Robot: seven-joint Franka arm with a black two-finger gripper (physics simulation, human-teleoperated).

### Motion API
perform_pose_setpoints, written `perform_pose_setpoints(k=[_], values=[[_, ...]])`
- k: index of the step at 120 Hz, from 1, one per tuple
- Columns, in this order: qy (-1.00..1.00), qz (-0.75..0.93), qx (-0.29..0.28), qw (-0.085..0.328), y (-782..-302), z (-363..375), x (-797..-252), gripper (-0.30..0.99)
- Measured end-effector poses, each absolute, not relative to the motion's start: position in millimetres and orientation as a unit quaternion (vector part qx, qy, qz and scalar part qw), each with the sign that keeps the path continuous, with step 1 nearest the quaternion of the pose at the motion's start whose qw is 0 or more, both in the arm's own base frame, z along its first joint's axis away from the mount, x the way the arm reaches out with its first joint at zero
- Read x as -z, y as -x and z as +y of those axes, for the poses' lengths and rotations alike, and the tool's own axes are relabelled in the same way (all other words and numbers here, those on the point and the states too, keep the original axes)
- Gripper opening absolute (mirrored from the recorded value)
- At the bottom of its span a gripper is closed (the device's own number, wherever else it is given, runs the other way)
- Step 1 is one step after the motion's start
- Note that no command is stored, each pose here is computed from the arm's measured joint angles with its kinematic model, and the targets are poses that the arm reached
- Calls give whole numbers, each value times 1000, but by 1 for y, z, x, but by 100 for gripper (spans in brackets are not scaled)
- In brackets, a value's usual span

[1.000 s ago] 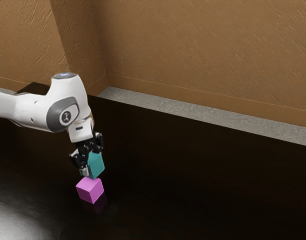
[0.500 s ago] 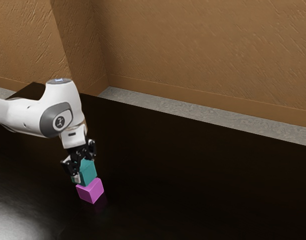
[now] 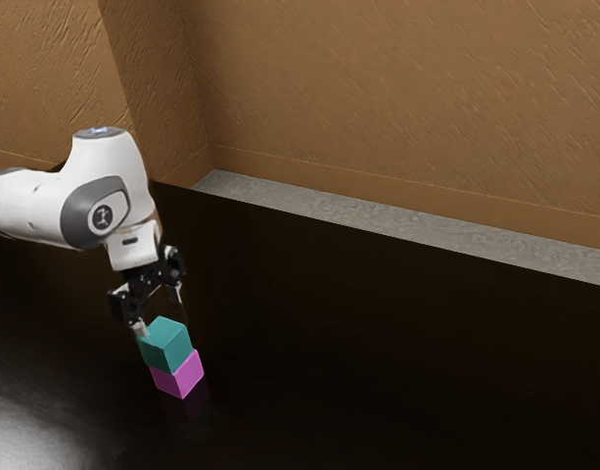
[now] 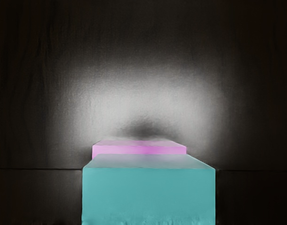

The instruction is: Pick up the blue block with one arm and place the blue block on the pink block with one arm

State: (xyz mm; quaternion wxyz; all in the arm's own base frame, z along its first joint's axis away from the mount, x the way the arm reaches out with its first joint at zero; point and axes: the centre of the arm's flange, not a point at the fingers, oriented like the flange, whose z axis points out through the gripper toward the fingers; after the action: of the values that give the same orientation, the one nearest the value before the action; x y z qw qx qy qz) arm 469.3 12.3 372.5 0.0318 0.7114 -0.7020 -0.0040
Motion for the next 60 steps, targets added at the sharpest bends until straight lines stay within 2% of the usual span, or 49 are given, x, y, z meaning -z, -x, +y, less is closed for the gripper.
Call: perform_pose_setpoints(k=[16,27,40,60], values=[[-715,-698,-15,31,-465,5,-433,67],[-723,-689,-51,-8,-491,0,-517,68],[-766,-639,-60,-52,-515,4,-620,68],[-863,-503,-33,-40,-522,26,-649,69]])
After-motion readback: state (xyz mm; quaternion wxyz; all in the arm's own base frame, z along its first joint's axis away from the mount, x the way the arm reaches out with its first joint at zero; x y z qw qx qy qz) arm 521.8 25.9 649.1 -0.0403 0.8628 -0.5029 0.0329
